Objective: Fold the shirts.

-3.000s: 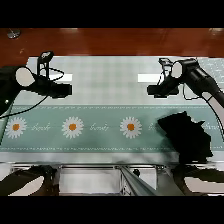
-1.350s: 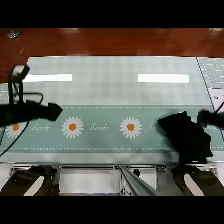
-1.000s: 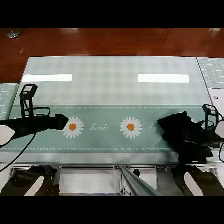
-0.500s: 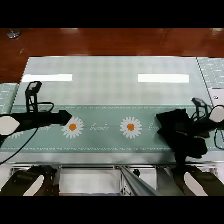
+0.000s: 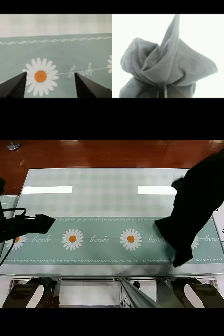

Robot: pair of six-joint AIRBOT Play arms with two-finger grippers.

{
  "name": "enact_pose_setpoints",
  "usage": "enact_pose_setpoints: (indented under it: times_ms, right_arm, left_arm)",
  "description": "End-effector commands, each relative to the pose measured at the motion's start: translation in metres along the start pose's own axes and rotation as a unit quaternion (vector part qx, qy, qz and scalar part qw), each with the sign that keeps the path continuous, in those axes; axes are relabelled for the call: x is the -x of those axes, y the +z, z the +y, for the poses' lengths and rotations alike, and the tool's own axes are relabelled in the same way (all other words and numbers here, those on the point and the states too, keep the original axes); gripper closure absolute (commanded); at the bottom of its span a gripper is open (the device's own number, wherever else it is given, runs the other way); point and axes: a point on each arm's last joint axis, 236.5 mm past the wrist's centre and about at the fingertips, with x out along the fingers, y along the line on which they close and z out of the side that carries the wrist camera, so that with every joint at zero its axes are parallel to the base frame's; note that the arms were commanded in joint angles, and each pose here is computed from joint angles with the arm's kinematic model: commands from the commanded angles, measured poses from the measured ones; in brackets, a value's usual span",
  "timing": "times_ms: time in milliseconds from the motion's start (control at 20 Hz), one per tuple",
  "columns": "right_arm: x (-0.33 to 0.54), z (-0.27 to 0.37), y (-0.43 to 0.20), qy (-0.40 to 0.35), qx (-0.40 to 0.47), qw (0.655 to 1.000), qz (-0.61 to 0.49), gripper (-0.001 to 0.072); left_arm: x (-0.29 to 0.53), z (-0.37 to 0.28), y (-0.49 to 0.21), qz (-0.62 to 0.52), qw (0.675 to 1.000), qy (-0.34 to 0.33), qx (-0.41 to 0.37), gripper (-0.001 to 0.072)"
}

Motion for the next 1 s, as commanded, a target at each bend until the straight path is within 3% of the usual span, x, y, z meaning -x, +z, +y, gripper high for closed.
enact_pose_setpoints:
  times_ms: [0,250,600,950]
  right_arm:
    - [0.078,0.037,0.069,0.037,0.047,0.988,-0.141,0.0686]
    - [0.137,0.099,0.105,0.144,0.08,0.96,-0.226,0.0687]
    - [0.126,0.156,0.121,0.297,0.072,0.93,-0.202,0.0687]
    - [0.049,0.165,0.035,0.35,0.058,0.935,0.007,0.0687]
  left_arm:
    - [0.003,-0.017,-0.008,-0.004,0.999,-0.038,0.017,0.0004]
    - [-0.003,-0.015,-0.004,-0.005,0.999,-0.036,0.022,0.0004]
    - [-0.023,-0.006,-0.005,0.019,0.999,-0.031,0.037,0.0004]
    - [-0.042,0.004,0.008,0.011,0.998,-0.022,0.051,0.0004]
